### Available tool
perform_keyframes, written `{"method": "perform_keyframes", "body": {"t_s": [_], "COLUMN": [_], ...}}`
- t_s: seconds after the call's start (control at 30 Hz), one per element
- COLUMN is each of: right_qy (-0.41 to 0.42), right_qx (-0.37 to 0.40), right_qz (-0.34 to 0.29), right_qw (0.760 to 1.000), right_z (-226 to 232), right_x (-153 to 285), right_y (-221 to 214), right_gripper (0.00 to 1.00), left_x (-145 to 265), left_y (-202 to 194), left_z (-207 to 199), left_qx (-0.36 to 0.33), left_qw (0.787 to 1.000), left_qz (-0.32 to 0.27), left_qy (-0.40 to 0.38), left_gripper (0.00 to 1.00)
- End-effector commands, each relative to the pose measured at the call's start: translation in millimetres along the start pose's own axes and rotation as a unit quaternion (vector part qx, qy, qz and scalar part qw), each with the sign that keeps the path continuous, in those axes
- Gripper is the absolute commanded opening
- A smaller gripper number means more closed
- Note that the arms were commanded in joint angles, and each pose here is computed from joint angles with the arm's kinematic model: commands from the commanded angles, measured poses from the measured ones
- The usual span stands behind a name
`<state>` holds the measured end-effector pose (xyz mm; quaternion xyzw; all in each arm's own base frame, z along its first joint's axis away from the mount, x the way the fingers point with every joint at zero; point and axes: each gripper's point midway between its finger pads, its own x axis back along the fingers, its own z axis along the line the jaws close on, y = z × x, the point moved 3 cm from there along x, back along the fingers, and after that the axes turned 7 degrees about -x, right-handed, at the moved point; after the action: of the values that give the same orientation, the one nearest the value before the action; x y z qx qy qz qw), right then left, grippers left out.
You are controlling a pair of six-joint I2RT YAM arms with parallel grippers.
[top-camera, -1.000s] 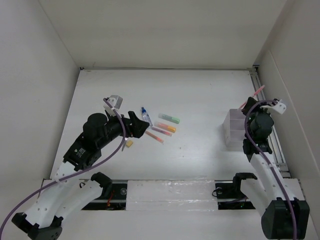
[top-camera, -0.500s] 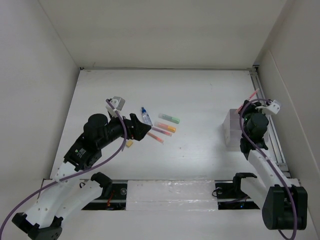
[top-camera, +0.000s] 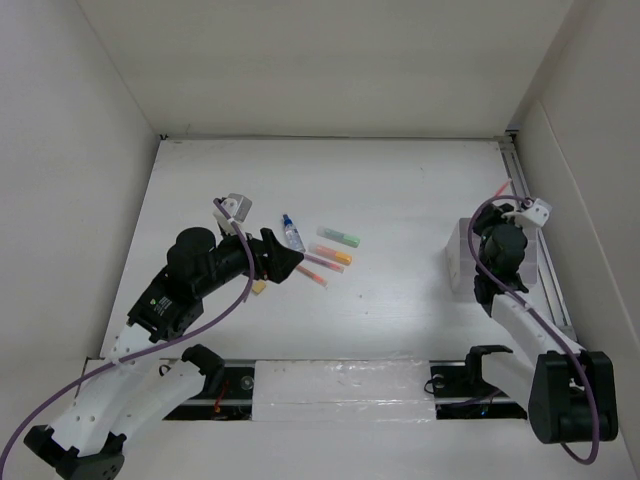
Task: Sort the stationery into containers
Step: Place the stationery into the container
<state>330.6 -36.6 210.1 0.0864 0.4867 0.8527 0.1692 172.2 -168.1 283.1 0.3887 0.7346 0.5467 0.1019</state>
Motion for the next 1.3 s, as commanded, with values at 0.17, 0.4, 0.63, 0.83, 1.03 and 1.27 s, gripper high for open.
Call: {"method": "perform_keyframes", "body": {"t_s": [0.17, 0.4, 0.63, 0.83, 1.03, 1.27], "right_qy": [0.004, -0.011, -0.032, -0.025, -0.035, -0.052], "right_qx": [0.0, 0.013, 0.018, 0.01, -0.012, -0.025], "right_qz": [-0.034, -0.032, -0.03, -0.033, -0.059, -0.085], "right_qw": [0.999, 0.999, 0.999, 0.999, 0.998, 0.995], "right_z": [11, 10, 9, 12, 10, 9], "right_x": [-2, -1, 1, 3, 7, 11], "right_y": [8, 1, -3, 1, 18, 50], "right_gripper": [0.0, 0.0, 0.0, 0.0, 0.0, 0.0], "left_x": [1, 4, 4, 4, 4, 3], "left_y": [9, 10, 10, 9, 11, 6], "left_z": [-8, -10, -10, -11, -12, -13], "left_qx": [-0.014, -0.015, -0.015, -0.02, -0.021, -0.02], "left_qw": [0.999, 0.999, 0.999, 0.999, 0.999, 0.999], "left_qz": [-0.022, -0.025, -0.025, -0.024, -0.028, -0.02], "left_qy": [-0.025, -0.031, -0.031, -0.035, -0.036, -0.044], "left_gripper": [1.0, 1.0, 1.0, 1.0, 1.0, 1.0]}}
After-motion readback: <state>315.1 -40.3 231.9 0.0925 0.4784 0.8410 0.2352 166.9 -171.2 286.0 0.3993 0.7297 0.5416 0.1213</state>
